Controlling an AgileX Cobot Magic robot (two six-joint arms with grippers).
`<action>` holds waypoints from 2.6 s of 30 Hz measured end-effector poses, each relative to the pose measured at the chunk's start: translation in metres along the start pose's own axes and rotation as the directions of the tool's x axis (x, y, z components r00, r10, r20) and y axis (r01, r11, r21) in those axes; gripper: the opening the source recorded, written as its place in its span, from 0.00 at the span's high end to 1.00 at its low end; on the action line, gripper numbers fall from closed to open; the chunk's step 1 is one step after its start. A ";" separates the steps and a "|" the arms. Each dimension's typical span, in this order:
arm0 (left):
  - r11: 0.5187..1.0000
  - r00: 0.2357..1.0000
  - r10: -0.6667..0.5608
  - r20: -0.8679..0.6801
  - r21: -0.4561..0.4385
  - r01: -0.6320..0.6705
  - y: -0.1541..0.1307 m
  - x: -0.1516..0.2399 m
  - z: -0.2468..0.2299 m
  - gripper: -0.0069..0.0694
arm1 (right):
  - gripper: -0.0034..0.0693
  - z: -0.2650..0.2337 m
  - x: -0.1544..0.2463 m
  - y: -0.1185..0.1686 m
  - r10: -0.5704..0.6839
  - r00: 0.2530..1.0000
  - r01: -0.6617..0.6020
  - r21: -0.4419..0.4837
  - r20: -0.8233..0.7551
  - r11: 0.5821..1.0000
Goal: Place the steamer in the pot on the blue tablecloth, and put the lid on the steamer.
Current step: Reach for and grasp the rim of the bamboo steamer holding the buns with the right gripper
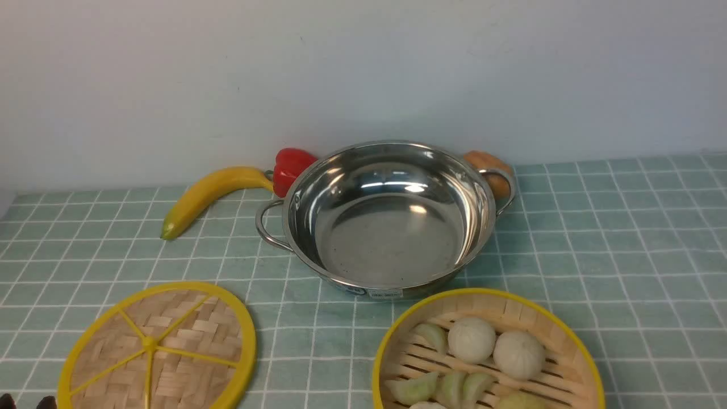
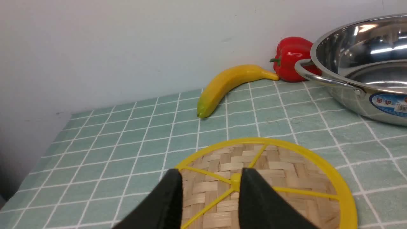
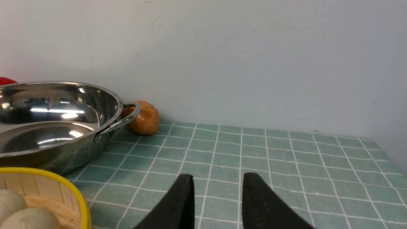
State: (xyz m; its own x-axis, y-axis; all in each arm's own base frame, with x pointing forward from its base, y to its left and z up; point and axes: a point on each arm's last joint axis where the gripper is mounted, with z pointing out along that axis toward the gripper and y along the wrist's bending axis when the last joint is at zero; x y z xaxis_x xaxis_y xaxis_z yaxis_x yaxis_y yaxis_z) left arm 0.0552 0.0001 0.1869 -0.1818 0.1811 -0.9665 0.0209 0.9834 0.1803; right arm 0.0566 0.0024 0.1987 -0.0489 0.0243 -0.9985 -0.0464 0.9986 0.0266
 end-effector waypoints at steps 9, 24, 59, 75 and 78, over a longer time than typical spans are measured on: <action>1.000 1.000 0.001 0.001 0.007 -0.001 0.000 0.000 0.000 0.59 | 0.62 0.000 0.000 0.000 0.000 1.000 0.000 0.000 0.000 1.000; 1.000 1.000 0.000 0.001 0.007 0.000 0.000 0.000 0.000 0.59 | 0.62 0.000 -0.001 0.000 0.012 1.000 -0.012 -0.002 0.009 1.000; 0.290 0.200 -0.936 0.291 0.311 0.905 0.022 -0.052 -0.016 0.59 | 0.62 -0.022 -0.210 0.010 0.519 0.723 -0.395 -0.343 0.456 0.852; 0.878 0.884 -0.467 -0.003 0.115 0.464 0.016 -0.139 -0.002 0.59 | 0.62 0.110 -0.161 0.087 0.076 0.789 -0.256 -0.214 -0.610 0.943; 0.904 0.894 -0.398 -0.205 0.080 0.421 0.017 -0.150 0.018 0.59 | 0.62 0.118 -0.147 0.102 -0.024 0.685 -0.208 -0.226 -0.729 0.952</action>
State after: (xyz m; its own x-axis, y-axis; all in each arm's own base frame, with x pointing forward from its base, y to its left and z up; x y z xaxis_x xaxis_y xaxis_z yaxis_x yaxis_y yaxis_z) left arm 0.1005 -0.0101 0.3318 -0.3721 -0.2320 -0.8988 0.0214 0.9659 -0.2582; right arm 0.1771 0.1061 0.3424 -0.7593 -0.0416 -0.6494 -0.2598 0.9343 0.2439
